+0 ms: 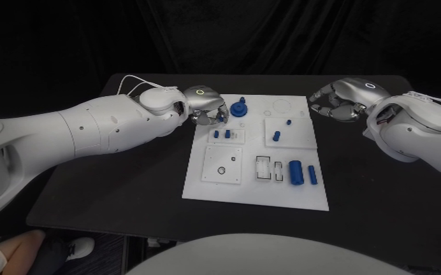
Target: Assemble the parts on the task board
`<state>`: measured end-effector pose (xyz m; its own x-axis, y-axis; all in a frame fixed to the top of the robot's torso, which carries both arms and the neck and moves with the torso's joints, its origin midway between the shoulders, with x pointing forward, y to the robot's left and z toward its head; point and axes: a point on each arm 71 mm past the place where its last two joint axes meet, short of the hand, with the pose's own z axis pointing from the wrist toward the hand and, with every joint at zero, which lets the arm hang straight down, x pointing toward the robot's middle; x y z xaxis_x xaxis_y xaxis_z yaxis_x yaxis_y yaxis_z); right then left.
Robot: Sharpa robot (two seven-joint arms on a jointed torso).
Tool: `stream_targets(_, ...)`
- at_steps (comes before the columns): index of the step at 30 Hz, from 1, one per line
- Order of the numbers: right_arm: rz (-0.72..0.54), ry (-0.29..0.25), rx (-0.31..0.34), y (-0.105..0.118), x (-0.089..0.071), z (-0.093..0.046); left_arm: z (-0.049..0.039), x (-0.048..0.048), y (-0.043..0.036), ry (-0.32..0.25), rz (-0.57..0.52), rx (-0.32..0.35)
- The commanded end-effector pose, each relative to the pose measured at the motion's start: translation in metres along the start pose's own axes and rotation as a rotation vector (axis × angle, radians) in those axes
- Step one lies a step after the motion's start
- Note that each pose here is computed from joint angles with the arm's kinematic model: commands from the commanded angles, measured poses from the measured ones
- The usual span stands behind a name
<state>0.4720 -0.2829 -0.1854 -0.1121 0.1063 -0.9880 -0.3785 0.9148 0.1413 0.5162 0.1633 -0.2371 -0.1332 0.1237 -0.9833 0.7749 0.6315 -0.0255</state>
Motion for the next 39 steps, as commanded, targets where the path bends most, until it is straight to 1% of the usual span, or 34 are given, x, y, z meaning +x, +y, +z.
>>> stream_targets(1,-0.002,0.010,0.009,0.000,0.002,0.000,0.0033,0.0013,-0.0035,-0.010,-0.001,0.006)
stream_targets(6,-0.002,0.012,0.009,0.000,0.002,0.000,0.0065,0.0031,-0.0051,-0.007,-0.003,0.007)
stream_targets(14,-0.002,0.015,0.010,0.000,0.002,0.000,0.0084,0.0069,-0.0025,0.008,-0.005,-0.011)
stream_targets(18,-0.002,0.016,0.011,0.000,0.002,0.000,0.0091,0.0079,-0.0025,0.009,-0.006,-0.016)
stream_targets(39,-0.002,0.018,0.012,0.000,0.002,0.000,0.0143,0.0128,-0.0067,0.019,-0.012,-0.014)
